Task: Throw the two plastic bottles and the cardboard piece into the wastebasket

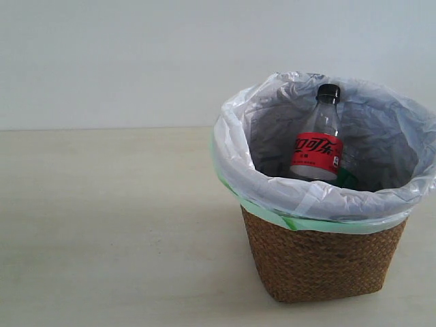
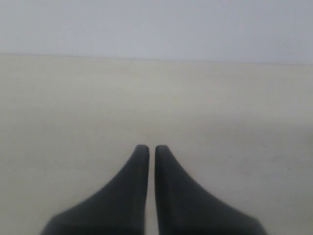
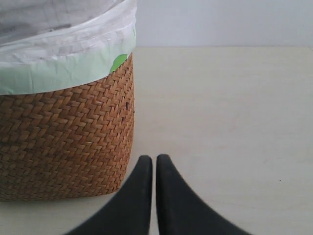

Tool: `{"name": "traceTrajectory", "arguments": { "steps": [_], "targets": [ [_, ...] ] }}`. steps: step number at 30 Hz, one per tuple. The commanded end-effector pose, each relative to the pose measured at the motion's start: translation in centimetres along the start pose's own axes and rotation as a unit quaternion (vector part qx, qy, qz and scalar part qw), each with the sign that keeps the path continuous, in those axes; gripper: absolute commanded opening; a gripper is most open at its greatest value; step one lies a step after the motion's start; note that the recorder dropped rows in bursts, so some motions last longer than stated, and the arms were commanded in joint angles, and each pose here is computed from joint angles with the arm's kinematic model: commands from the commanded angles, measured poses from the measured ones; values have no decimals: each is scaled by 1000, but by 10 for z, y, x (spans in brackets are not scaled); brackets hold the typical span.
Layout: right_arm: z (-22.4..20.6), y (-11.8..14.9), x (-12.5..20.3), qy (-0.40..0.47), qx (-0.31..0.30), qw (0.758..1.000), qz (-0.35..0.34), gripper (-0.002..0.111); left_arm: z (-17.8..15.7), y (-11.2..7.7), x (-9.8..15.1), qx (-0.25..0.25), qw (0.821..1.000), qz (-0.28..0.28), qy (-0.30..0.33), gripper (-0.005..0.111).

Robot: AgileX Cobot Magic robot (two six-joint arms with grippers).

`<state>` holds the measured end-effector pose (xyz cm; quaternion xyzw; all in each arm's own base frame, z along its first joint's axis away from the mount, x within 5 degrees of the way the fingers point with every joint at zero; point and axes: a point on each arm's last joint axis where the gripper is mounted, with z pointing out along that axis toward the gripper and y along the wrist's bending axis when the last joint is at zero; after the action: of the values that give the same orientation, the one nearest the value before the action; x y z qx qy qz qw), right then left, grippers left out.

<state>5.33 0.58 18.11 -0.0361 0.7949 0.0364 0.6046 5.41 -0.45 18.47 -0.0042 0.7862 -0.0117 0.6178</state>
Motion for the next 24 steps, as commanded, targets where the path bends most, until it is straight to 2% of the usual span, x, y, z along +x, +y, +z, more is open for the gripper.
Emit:
{"name": "traceTrajectory", "arguments": {
  "steps": [1, 4, 12, 24],
  "targets": [
    [0, 0, -1, -7, -1, 1000, -1, 0, 0, 4, -1, -23, 998, 61, -9, 4],
    [0, 0, -1, -7, -1, 1000, -1, 0, 0, 6, -1, -33, 995, 89, -7, 4],
    [0, 0, -1, -7, -1, 1000, -1, 0, 0, 3, -1, -15, 999, 36, -11, 4],
    [0, 0, -1, -7, -1, 1000, -1, 0, 0, 3, -1, -15, 999, 34, -11, 4]
  ]
}}
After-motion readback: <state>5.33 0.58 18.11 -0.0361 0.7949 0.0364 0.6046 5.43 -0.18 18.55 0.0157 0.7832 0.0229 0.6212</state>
